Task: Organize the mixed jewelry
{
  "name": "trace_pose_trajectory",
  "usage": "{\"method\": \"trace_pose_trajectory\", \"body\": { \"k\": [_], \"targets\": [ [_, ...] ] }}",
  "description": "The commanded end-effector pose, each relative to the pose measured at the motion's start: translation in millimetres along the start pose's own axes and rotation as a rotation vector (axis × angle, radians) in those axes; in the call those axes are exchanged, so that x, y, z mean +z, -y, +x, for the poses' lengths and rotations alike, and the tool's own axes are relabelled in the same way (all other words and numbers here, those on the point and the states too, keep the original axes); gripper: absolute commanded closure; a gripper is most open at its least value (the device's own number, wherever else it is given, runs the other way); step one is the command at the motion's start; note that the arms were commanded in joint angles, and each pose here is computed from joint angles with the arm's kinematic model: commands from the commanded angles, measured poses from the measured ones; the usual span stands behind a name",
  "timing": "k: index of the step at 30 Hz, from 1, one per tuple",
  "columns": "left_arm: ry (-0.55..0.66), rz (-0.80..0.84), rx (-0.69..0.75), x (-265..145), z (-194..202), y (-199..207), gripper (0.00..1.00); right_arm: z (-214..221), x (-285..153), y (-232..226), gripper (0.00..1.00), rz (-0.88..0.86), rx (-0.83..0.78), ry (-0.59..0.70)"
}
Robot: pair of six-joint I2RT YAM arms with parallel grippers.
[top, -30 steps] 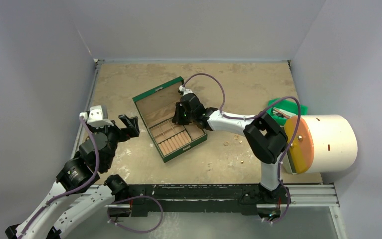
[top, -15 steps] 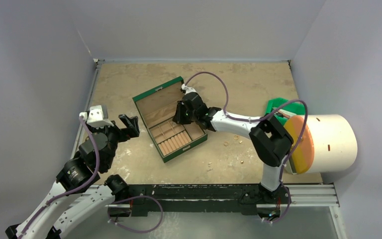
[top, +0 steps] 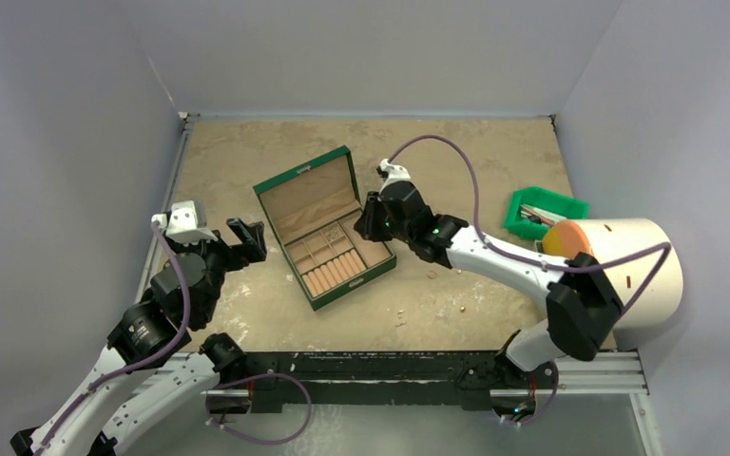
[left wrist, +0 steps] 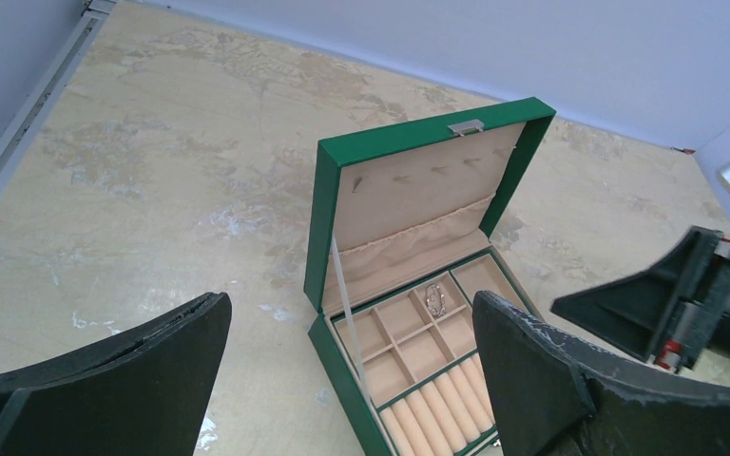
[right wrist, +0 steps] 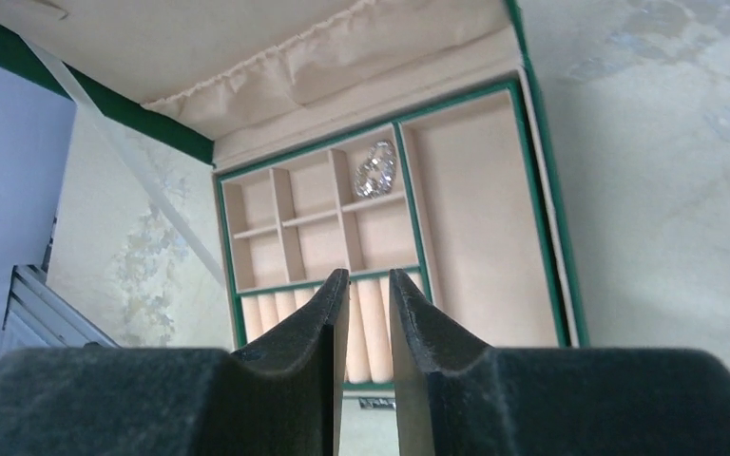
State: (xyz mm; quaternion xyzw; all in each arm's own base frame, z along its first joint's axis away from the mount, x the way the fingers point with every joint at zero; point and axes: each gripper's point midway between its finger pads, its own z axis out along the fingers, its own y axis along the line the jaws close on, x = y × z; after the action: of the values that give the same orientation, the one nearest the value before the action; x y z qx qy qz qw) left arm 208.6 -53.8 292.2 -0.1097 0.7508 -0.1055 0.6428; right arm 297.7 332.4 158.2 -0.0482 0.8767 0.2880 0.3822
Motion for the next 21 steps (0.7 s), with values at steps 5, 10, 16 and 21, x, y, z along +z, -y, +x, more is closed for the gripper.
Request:
{"method": "trace_pose_trajectory", "body": {
  "k": [5, 10, 16, 21],
  "targets": [
    [0.038, 0.0, -0.036, -1.8, -17.6, 2.8, 0.01, 18.4, -48.5, 38.0, 0.73, 0.101, 0.007, 0.013],
    [0.032, -0.002, -0.029, -0.3, -16.0, 3.5, 0.02, 37.3, -66.9, 58.8, 0.73, 0.144, 0.005, -0.015],
    [0.03, -0.009, -0.025, 1.5, -15.5, 3.2, 0.01, 88.4, -79.5, 67.6, 0.73, 0.113, 0.04, -0.141],
    [0.022, -0.005, -0.019, 3.5, -14.2, 5.4, 0.01, 129.3, -85.3, 83.3, 0.73, 0.198, 0.064, -0.239]
  ]
}}
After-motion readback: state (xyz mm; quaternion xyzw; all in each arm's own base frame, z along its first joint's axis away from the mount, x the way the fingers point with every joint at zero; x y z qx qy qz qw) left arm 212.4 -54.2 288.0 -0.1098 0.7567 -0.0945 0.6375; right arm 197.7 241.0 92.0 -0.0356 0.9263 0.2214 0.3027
